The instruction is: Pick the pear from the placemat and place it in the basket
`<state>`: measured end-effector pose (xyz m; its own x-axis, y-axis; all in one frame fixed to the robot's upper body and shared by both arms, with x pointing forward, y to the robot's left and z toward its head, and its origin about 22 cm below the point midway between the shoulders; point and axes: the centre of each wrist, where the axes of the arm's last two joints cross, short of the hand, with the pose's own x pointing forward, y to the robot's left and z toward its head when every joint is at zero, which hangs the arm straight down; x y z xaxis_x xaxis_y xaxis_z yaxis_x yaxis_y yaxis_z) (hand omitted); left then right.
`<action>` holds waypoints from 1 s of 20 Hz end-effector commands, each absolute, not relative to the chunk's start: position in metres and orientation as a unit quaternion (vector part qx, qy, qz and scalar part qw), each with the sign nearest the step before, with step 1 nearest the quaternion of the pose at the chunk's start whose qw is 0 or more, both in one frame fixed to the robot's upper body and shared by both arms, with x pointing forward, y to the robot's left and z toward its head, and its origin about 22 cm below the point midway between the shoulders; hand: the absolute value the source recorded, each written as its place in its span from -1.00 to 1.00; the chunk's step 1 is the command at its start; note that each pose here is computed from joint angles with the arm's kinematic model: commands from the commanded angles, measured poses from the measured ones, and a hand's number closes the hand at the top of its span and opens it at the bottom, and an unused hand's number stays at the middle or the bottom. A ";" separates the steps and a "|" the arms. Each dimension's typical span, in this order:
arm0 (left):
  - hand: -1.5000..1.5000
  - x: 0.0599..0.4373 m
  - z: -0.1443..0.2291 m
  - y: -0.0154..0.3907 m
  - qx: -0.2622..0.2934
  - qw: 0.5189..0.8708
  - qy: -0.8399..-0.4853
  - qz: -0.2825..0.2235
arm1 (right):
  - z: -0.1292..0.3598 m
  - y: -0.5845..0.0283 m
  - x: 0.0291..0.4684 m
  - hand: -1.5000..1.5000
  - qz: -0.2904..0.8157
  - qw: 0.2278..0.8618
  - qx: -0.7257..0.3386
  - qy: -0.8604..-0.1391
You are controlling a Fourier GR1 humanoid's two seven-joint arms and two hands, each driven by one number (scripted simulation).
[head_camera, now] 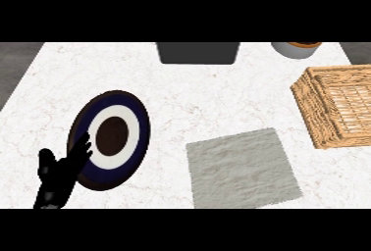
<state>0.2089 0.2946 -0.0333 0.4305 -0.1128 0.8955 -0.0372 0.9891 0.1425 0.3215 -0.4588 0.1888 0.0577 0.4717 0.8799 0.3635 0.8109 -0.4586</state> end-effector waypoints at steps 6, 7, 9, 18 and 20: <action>0.00 0.202 -0.049 0.298 0.068 0.867 -0.492 -0.026 | 0.176 -0.503 0.313 1.00 0.115 0.656 -0.424 -0.614; 0.00 0.208 -0.050 0.285 0.060 0.867 -0.494 -0.015 | 0.180 -0.490 0.326 -1.00 0.126 0.649 -0.437 -0.611; 0.00 0.201 -0.060 0.286 0.069 0.873 -0.483 -0.014 | 0.161 -0.514 0.306 -1.00 0.128 0.635 -0.430 -0.629; 0.00 0.212 -0.037 0.279 0.069 0.868 -0.491 -0.024 | 0.182 -0.541 0.308 -1.00 0.044 0.614 -0.421 -0.666; 0.00 0.191 -0.043 0.304 0.075 0.873 -0.482 -0.021 | 0.190 -0.559 0.290 -1.00 0.016 0.624 -0.410 -0.665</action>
<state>0.2076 0.2922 -0.0302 0.4392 -0.1162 0.8908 -0.0312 0.9890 0.1444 0.3024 -0.5412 0.1824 0.1273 0.6232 0.7716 0.4819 0.6411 -0.5973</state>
